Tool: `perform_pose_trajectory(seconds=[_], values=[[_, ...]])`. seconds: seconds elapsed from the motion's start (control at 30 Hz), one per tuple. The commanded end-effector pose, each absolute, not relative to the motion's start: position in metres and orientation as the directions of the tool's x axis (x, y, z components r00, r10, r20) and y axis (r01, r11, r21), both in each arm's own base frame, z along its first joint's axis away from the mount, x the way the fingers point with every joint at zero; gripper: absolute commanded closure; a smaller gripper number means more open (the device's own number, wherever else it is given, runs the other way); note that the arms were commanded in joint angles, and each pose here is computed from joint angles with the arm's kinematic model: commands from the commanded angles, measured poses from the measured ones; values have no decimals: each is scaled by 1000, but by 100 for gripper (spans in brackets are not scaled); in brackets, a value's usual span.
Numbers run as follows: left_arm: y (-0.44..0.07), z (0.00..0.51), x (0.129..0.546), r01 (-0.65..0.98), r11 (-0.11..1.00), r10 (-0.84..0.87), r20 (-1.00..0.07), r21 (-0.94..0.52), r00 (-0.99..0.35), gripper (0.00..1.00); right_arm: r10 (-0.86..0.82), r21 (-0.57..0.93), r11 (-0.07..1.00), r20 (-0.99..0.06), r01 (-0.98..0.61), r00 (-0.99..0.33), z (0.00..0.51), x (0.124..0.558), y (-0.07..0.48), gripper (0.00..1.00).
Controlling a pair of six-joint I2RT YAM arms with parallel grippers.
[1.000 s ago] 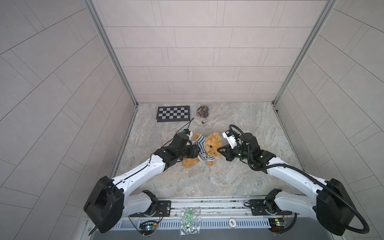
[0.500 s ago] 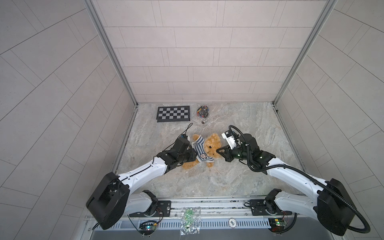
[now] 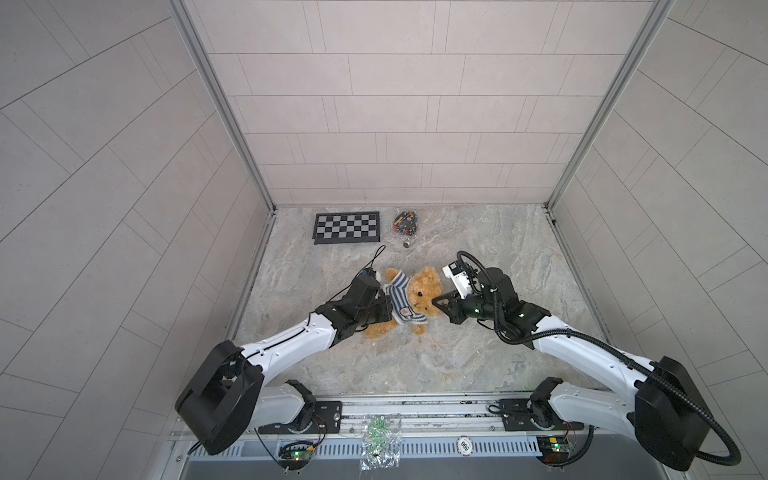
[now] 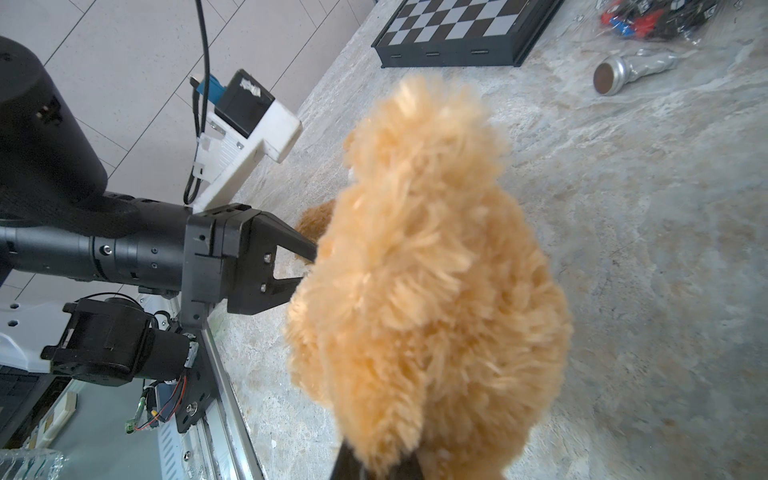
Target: Dress the teddy bear
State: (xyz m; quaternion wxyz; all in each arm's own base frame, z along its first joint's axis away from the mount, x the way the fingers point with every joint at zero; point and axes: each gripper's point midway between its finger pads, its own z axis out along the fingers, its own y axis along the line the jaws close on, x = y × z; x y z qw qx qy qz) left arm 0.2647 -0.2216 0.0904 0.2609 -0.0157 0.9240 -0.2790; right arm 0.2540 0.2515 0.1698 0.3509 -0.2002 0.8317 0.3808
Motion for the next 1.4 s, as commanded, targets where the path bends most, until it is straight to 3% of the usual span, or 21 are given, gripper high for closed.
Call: perform_pose_trajectory(seconds=[0.0,0.27,0.47,0.57,0.7,0.77,0.97,1.37], values=[[-206,86,266,110,871,-157,-483,-479,-861,100,-33,482,615,-775,-624,-631,192,253,252,100],[-178,77,274,111,919,-91,-477,-378,-874,100,6,528,620,-742,-580,-670,203,249,248,100],[-192,86,278,150,892,-83,-481,-426,-873,100,61,581,594,-722,-557,-689,206,251,253,100],[-201,101,276,177,876,-85,-505,-448,-859,85,89,602,598,-706,-528,-703,203,255,253,100],[-211,122,267,172,831,-155,-517,-529,-842,63,136,573,681,-711,-456,-690,201,265,239,100],[-212,130,263,156,823,-194,-528,-546,-827,58,163,571,699,-712,-429,-683,202,268,233,100],[-233,125,249,173,813,-179,-520,-557,-836,58,226,618,689,-680,-379,-698,204,274,234,100],[-257,84,262,126,801,-202,-463,-585,-863,64,272,659,659,-658,-363,-702,207,274,236,100]])
